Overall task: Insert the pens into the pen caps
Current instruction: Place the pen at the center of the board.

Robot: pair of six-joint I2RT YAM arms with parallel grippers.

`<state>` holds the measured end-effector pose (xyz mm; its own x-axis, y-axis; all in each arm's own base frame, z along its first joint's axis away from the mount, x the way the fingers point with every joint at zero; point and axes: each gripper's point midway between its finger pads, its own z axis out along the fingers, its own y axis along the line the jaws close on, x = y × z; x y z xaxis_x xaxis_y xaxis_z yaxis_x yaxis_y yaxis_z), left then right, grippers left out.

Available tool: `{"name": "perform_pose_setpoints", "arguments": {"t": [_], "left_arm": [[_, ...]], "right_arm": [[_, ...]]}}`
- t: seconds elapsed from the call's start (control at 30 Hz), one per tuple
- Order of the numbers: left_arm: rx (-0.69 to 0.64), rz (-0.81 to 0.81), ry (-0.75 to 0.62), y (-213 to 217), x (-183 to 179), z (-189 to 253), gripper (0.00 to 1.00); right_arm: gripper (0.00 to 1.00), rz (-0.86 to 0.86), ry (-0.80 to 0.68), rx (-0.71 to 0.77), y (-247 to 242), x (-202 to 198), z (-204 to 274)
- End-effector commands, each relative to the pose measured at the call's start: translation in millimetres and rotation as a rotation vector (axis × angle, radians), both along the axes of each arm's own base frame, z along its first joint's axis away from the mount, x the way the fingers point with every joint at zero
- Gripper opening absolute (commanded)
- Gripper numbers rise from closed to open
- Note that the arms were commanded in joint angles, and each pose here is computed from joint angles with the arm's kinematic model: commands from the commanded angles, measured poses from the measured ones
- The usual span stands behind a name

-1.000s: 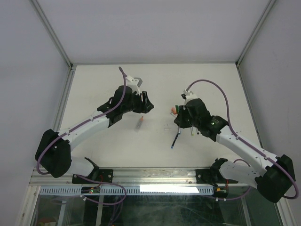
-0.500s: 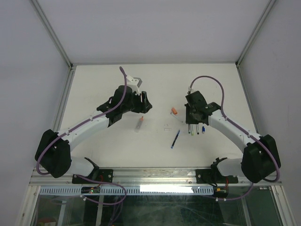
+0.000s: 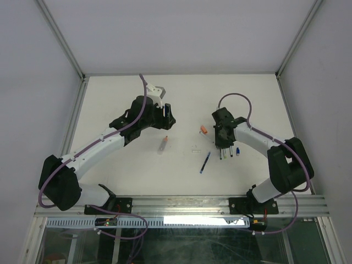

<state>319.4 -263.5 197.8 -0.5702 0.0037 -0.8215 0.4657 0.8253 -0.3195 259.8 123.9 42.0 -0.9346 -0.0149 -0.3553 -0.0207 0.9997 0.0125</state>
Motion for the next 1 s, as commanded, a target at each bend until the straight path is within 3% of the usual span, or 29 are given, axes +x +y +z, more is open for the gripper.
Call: {"name": "perform_pose_setpoints", "arguments": {"t": [0.0,0.6,0.97], "left_arm": [[-0.016,0.017,-0.068,6,7,25,0.58],[-0.002,0.025,-0.066,7,9,21,0.58],[-0.001,0.024,-0.064,7,9,21,0.58]], "right_arm": [[0.14,0.015,-0.063,0.041,13,25,10],[0.23,0.027,0.0,-0.008,7,23,-8],[0.24,0.035,-0.167,0.11,19,31,55]]}}
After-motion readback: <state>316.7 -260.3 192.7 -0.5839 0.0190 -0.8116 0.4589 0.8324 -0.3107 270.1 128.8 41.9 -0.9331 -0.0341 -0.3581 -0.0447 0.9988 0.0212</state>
